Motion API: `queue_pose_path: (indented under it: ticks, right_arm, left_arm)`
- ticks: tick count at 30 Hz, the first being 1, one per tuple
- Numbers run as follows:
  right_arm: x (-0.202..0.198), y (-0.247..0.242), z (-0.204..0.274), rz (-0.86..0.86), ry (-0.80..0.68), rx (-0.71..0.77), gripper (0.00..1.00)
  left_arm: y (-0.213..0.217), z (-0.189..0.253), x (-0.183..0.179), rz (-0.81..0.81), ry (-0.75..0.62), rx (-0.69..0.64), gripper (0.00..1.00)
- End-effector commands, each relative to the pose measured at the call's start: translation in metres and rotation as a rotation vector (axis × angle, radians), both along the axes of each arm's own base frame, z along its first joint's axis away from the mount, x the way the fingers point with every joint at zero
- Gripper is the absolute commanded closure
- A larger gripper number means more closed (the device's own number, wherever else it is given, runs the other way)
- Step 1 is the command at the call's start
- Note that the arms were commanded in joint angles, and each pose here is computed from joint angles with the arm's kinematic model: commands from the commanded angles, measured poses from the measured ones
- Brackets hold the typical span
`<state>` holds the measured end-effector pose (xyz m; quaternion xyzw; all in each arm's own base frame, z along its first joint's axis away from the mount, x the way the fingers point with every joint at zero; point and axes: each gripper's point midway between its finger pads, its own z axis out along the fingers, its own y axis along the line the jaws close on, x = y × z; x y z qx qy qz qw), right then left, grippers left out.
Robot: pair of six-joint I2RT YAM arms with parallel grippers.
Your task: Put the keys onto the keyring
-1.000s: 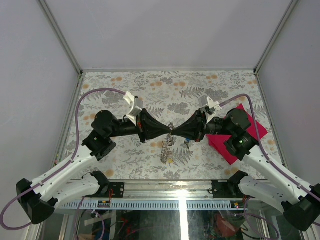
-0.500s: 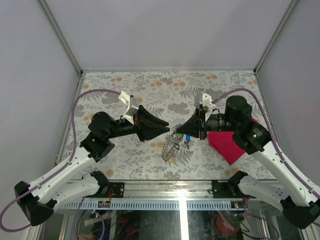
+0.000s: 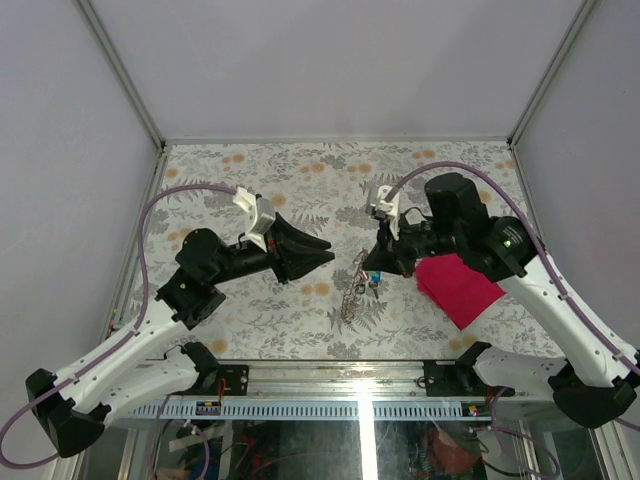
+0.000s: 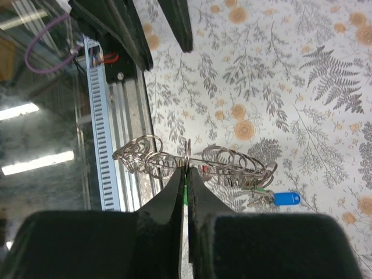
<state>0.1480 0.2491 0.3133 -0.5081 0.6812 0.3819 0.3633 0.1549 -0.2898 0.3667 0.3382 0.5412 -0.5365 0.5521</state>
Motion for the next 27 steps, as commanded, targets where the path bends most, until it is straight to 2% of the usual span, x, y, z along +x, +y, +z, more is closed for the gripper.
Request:
queue_pose_path:
  ticks: [1, 9, 21, 27]
  right_arm:
    - [-0.005, 0.008, 0.002, 0.040, -0.052, -0.112, 1.00]
    - [-0.011, 0.029, -0.025, 0.093, -0.014, -0.329, 1.00]
    - [-0.020, 0.033, -0.022, 0.139, 0.035, -0.475, 1.00]
    - [-0.031, 0.039, -0.018, 0.186, 0.027, -0.471, 1.00]
  left_arm:
    - [0.004, -0.012, 0.003, 0.039, -0.003, 0.007, 0.73]
    - [0.016, -0.028, -0.002, 0.077, 0.008, 0.016, 0.73]
    - [0.023, -0.045, -0.016, 0.046, 0.014, 0.011, 0.75]
    - [0.016, -0.046, -0.017, 0.007, 0.010, 0.010, 0.75]
